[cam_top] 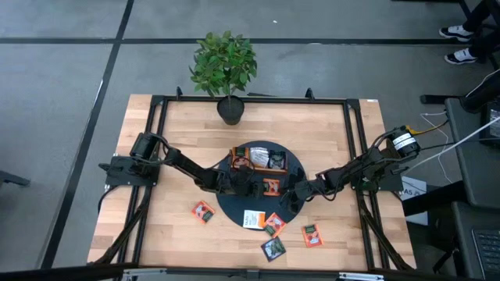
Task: Pick & Place Tea
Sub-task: Put the orange tea bag into the left side of the wooden organizer
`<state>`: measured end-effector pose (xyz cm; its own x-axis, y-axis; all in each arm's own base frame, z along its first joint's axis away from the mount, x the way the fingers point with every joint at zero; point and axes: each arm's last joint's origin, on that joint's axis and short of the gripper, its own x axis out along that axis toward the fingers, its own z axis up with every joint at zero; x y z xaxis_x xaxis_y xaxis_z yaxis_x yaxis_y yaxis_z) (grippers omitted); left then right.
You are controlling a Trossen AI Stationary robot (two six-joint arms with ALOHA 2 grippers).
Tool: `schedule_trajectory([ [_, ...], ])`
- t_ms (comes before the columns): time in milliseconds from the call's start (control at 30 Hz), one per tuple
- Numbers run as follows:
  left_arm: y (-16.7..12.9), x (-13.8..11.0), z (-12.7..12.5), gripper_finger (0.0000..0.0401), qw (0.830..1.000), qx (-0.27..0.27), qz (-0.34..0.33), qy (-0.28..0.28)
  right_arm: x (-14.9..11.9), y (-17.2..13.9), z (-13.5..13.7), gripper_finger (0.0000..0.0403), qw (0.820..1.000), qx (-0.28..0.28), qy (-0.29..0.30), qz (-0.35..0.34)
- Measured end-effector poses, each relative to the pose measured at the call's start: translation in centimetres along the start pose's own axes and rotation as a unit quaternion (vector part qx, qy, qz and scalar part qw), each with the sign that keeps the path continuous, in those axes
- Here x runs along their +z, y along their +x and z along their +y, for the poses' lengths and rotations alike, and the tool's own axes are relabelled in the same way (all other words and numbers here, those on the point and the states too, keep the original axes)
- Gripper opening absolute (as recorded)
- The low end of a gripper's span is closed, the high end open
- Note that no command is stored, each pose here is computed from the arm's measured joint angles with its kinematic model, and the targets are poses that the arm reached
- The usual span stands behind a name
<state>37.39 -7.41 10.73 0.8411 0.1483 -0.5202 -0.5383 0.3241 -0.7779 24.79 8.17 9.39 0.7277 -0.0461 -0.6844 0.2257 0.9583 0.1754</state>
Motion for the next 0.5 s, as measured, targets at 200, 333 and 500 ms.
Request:
schedule_trajectory([
  [200,0.03,0.03,-0.08,0.0076,1.0,-0.008,-0.007,-0.006,0.08,0.0,0.06,0.0003,1.0,0.005,-0.01,-0.003],
  [333,0.04,0.08,-0.08,0.0087,1.0,-0.008,-0.009,-0.013,0.08,0.0,0.07,0.0003,1.0,0.006,-0.01,-0.003],
  [500,0.14,0.37,-0.04,0.01,1.0,-0.009,-0.006,-0.02,0.08,0.0,0.07,0.0003,1.0,0.006,-0.01,-0.003],
])
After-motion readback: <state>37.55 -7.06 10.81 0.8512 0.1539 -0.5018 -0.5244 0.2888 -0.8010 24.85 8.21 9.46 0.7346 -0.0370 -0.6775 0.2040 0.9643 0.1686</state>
